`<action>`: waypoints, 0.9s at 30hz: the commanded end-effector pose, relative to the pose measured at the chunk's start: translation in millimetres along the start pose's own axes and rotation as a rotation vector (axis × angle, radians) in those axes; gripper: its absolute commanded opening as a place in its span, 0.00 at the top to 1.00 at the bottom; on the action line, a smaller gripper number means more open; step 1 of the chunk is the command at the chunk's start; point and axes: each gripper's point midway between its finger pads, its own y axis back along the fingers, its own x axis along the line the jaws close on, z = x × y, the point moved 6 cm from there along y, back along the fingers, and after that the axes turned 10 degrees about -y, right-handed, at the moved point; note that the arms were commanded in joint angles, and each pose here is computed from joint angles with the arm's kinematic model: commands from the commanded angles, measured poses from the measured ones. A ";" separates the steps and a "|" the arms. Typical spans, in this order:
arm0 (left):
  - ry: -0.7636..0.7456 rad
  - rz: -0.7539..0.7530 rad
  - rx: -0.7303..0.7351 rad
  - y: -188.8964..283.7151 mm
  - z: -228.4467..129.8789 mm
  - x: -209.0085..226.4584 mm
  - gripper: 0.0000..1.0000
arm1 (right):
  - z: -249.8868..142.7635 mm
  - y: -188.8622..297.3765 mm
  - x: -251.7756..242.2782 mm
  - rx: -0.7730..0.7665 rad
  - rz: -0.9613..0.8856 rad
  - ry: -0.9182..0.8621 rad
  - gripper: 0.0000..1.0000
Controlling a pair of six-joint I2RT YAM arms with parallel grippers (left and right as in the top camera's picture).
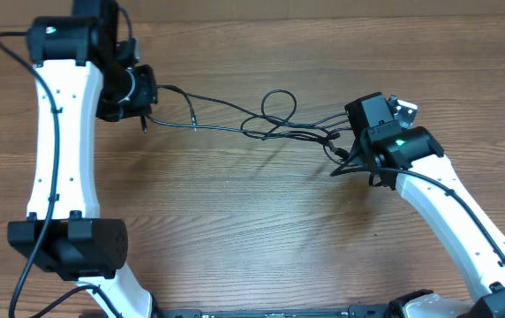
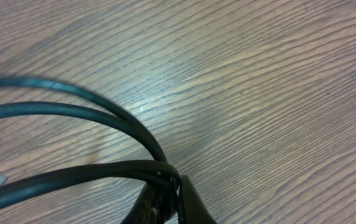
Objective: Untangle cables
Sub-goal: 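Pull the grippers apart, left back-left and right to the right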
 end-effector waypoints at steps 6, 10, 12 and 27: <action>0.080 0.069 -0.066 20.8 0.4 25.6 0.96 | 25.4 7.9 -0.9 -0.074 0.065 -0.079 0.96; 0.076 0.050 -0.049 20.3 -2.6 21.8 0.91 | 16.2 26.1 45.4 0.053 0.450 0.190 0.96; 0.071 0.023 -0.041 19.8 -3.9 17.2 0.58 | 8.1 46.4 67.9 0.115 0.693 0.333 0.96; -0.341 -0.295 -0.060 15.7 -6.9 -67.5 0.21 | -4.0 76.8 82.2 0.243 0.934 0.389 0.96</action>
